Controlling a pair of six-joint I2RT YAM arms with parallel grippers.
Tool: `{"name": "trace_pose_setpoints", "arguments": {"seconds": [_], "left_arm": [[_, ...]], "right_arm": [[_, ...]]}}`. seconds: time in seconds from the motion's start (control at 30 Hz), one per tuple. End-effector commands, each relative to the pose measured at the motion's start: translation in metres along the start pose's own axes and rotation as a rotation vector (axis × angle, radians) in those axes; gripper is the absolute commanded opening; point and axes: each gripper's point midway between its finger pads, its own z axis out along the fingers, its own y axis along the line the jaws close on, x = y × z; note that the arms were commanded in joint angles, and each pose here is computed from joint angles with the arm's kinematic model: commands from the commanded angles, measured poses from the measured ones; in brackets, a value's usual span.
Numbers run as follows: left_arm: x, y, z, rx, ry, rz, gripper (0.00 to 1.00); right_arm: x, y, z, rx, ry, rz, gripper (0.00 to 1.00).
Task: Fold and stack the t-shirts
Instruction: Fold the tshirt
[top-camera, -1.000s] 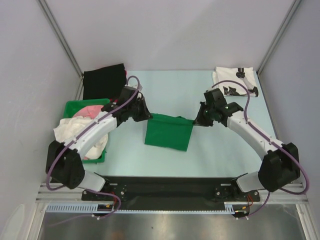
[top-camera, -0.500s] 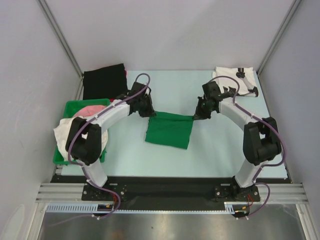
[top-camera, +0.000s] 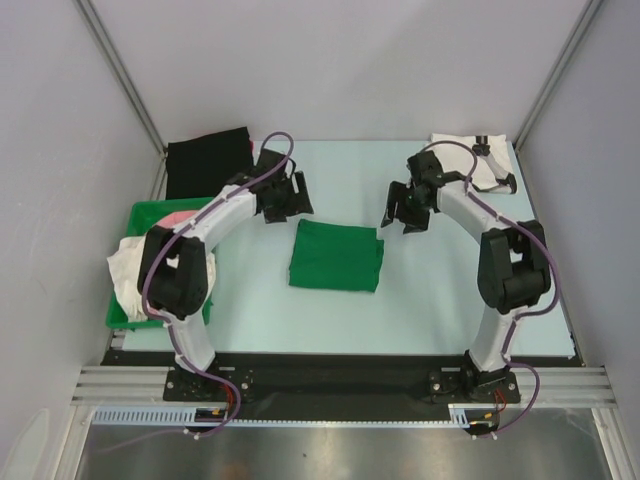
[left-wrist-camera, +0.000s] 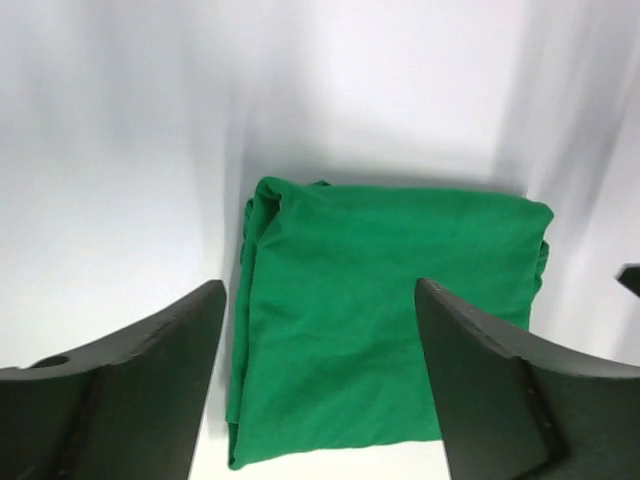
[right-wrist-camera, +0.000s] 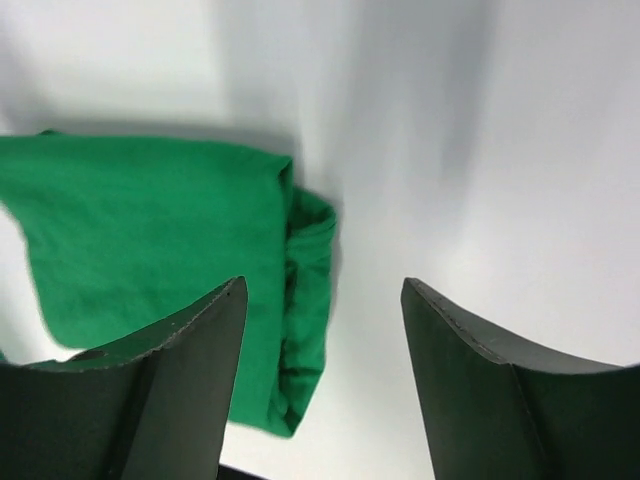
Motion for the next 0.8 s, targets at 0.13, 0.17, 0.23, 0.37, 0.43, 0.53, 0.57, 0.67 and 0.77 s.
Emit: {"name": "trace_pose_setpoints", "arguments": {"seconds": [0.13,0.17,0.23,0.37,0.43,0.53,0.57,0.67,0.77], "left_arm": [[-0.005,-0.014,-0.062,0.072,-0.091,0.059,0.83],[0.0,-0.015,-0.064,0.083,-0.089,0.06,0.83],[0.01,-0.022,-0.074,0.134,-0.093,0.057,0.82],[0.044,-0.022,-0.072,0.183,-0.055,0.071,0.82],[0.056,-0.023,-0.071,0.201,-0.032,0.08,0.81],[0.07,-0.021,-0.074,0.215,-0.021,0.088,0.8],[0.071,-0.022,-0.081,0.229,-0.032,0.093,0.8],[0.08,-0.014,-0.086,0.226,-0.036,0.112,0.8],[0.082,-0.007,-0.095,0.221,-0.063,0.142,0.81]], "right_arm": [[0.028,0.08,-0.077,-0.188,-0.124,-0.058,0.65],[0.042,0.096,-0.078,-0.229,-0.109,-0.08,0.64],[0.054,0.111,-0.074,-0.288,-0.101,-0.064,0.59],[0.075,0.124,-0.048,-0.36,-0.036,-0.06,0.53],[0.079,0.117,-0.03,-0.348,-0.025,-0.053,0.49],[0.094,0.079,0.002,-0.223,0.005,-0.021,0.45],[0.11,0.062,0.014,-0.176,0.048,-0.01,0.44],[0.138,0.048,0.012,-0.128,0.067,-0.008,0.41],[0.175,0.036,0.002,-0.067,0.085,-0.001,0.39]]}}
